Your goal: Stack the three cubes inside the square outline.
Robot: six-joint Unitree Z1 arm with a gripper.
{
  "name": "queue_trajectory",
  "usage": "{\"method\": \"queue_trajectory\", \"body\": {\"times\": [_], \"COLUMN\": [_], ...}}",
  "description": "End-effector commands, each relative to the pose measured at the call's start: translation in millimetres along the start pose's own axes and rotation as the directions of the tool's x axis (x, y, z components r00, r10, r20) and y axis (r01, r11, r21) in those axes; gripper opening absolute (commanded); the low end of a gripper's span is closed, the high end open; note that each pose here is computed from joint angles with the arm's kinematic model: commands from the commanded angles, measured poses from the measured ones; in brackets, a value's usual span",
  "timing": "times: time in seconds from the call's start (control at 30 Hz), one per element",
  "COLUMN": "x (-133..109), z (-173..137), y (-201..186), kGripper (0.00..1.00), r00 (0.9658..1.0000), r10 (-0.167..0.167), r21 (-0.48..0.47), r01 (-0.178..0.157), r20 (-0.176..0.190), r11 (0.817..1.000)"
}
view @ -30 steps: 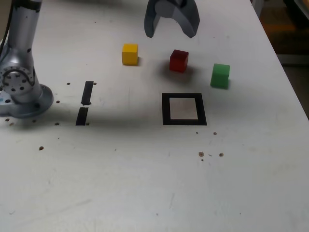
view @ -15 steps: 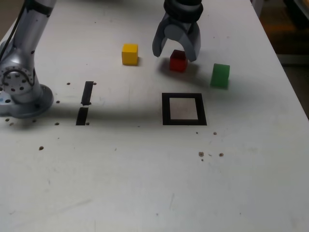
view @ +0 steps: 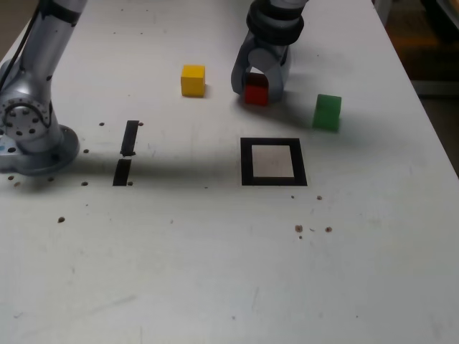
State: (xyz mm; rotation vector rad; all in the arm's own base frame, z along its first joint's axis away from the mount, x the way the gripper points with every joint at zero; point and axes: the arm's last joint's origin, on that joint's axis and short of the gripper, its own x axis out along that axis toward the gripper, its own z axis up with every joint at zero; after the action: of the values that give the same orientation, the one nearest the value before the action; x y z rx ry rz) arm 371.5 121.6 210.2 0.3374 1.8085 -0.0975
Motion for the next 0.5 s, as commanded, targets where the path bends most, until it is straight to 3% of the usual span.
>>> {"method": "queue_trajectory", "body": {"times": [0.0,0.17,0.33,0.47], "x": [-9.1,-43.1,-85.3,-96.4], "z": [-4.6,-18.6,-32.0,-28.0], "y": [-1.6,-15.6,-59.4,-99.9], "kGripper": [0.32,0.26,0.26,0.26], "r00": [0.9998,0.9987,0.9982,0.9988], "r10": [0.006,0.007,0.019,0.000], "r21": [-0.009,-0.024,-0.028,-0.053], "r01": [-0.006,-0.006,-0.018,0.002], "r20": [0.020,0.051,0.056,0.049], "r11": [1.000,1.000,0.999,0.999]}}
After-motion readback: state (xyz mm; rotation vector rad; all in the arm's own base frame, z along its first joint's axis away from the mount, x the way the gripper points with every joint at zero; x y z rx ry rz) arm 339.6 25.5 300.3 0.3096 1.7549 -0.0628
